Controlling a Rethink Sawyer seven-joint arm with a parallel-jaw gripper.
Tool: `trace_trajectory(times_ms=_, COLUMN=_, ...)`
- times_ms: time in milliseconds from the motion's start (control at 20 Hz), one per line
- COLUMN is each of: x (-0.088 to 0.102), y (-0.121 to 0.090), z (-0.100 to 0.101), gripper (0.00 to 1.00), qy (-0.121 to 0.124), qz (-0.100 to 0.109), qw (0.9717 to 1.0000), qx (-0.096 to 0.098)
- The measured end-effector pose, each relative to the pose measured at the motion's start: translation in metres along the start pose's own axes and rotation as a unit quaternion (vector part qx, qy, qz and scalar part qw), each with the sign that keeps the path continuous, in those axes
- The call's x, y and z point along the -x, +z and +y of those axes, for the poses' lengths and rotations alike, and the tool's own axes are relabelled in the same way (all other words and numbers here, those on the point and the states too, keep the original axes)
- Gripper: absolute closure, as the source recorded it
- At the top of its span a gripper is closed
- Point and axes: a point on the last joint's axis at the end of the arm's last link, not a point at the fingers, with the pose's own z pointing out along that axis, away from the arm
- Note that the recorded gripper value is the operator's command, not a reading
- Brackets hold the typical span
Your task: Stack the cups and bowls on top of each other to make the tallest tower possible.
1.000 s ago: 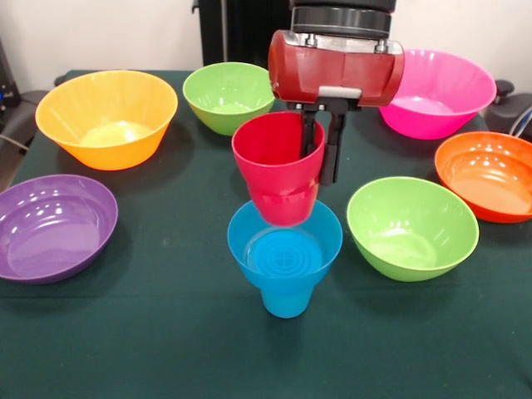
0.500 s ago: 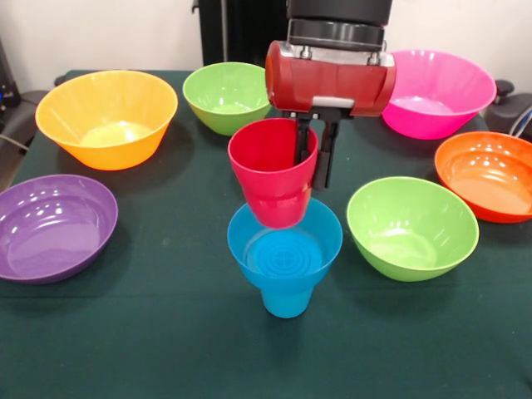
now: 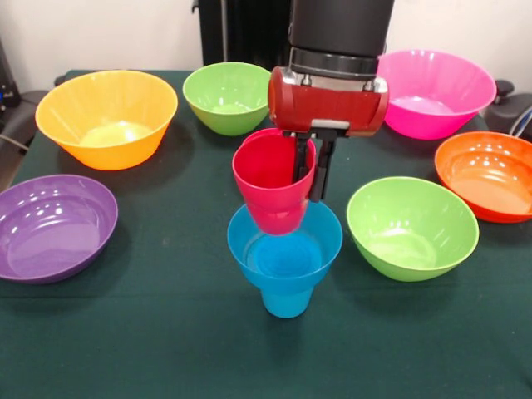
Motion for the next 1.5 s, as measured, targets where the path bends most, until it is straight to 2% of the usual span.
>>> trace_trajectory(times_ms=350, x=-0.012, y=0.015, z=0.002, gripper=1.00, qy=0.005, qz=0.015, qw=0.9999, qx=-0.002)
trace_trajectory(times_ms=900, x=-0.020, y=0.029, z=0.009, gripper=1.00, qy=0.025, qz=0.026, qw=0.9993, qx=-0.001)
trace_trajectory(times_ms=1250, x=-0.022, y=0.030, z=0.010, gripper=1.00, qy=0.033, qz=0.027, qw=0.9991, qx=-0.005)
trace_trajectory(times_ms=1500, x=-0.018, y=0.027, z=0.011, gripper=1.00, qy=0.029, qz=0.023, qw=0.9992, qx=-0.012)
